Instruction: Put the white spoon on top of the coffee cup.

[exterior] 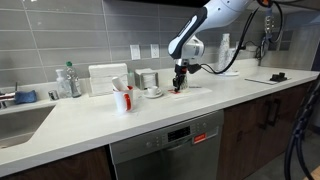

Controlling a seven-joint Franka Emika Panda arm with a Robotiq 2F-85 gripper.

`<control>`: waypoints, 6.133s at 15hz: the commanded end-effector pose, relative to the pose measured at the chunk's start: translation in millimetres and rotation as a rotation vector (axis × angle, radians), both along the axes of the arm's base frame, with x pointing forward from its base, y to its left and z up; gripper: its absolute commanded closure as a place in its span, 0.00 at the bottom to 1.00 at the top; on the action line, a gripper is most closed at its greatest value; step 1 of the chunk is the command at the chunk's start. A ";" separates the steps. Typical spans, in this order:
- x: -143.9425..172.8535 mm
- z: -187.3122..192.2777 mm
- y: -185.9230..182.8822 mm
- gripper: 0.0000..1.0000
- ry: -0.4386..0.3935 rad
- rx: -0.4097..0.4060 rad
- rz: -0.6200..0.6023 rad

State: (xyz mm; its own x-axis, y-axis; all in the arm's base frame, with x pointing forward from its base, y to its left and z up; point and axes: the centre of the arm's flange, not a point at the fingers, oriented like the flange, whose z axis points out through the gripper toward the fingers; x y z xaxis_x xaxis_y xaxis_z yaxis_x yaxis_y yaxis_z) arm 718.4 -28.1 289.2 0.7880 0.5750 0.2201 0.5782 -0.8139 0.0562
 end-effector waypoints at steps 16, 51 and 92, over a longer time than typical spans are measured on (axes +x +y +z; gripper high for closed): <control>6.1 16.9 -4.4 0.48 -0.010 0.017 0.119; 7.3 131.8 -17.4 0.97 0.075 0.125 0.278; 76.6 99.0 -97.5 0.97 -0.051 0.070 0.237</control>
